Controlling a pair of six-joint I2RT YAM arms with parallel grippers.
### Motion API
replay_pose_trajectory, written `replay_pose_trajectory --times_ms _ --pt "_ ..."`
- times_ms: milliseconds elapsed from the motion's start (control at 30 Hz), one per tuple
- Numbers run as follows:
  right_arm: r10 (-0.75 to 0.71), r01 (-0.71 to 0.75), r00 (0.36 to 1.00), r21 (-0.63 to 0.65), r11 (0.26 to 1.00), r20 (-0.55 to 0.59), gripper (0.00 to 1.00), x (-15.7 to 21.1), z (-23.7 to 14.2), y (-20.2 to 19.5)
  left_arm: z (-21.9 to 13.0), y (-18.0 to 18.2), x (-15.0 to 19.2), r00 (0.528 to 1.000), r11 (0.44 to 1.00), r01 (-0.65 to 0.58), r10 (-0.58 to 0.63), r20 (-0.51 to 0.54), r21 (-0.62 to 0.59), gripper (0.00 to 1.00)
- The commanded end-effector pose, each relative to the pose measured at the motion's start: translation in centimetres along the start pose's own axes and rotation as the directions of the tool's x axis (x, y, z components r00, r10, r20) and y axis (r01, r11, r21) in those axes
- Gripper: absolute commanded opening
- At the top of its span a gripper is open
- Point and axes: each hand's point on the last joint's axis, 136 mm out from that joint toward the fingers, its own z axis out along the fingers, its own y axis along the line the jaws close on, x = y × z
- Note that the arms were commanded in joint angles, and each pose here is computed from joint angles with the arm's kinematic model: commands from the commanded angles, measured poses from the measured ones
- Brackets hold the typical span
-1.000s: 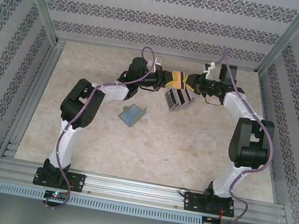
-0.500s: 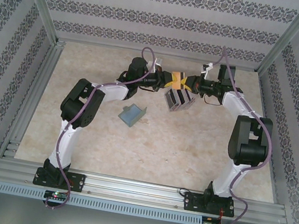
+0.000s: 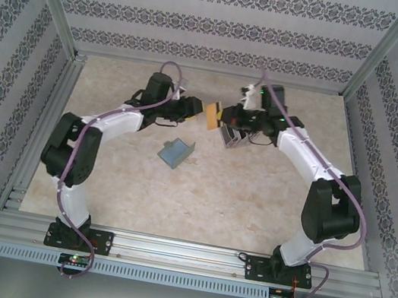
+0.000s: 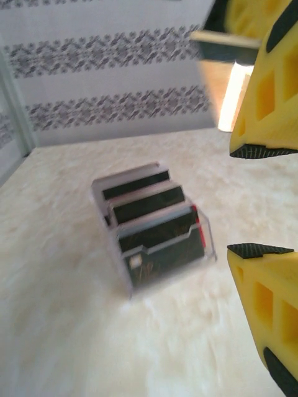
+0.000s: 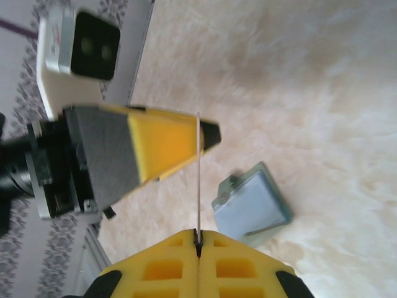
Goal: Put the credit cards into the card holder
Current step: Insert the credit card into the card slot.
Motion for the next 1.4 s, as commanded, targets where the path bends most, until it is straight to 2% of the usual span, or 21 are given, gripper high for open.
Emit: replay_pose_trajectory --times_ms 0,233,400,667,833,1067,1367 --pt "-0.044 0.044 0.999 0.16 0.986 -0.004 0.0 1.9 2.8 -0.2 -2.2 6.9 1.0 1.0 0.976 0.022 -0.021 0.007 -0.217 0.42" --pt "-0.126 0.147 0.987 0.255 0.956 -0.097 0.0 4.8 10.1 2.0 -4.0 11.3 1.5 0.997 0.938 0.075 -0.071 0.025 -0.339 0.41" --pt "-0.127 0.163 0.982 0.298 0.941 -0.137 0.0 6.3 12.5 0.8 -5.2 12.5 1.4 0.994 0.919 0.102 -0.084 0.064 -0.381 0.41" --pt "-0.105 0.161 0.98 0.351 0.922 -0.171 0.0 9.3 10.0 -1.6 -4.7 12.4 1.9 0.993 0.938 0.121 -0.108 0.056 -0.324 0.41" --pt "-0.064 0.128 0.979 0.34 0.932 -0.194 0.0 11.4 8.8 -2.4 -4.1 12.1 3.2 0.991 0.952 0.124 -0.132 -0.01 -0.279 0.41" --pt "-0.012 0.085 0.975 0.32 0.943 -0.223 0.0 12.3 7.4 -3.5 -4.0 11.4 4.7 0.991 0.959 0.1 -0.12 -0.059 -0.266 0.43" --pt "0.071 0.003 0.973 0.319 0.948 -0.221 0.0 12.1 5.9 -6.5 -3.1 10.8 8.3 0.979 0.958 0.098 -0.141 -0.145 -0.269 0.42"
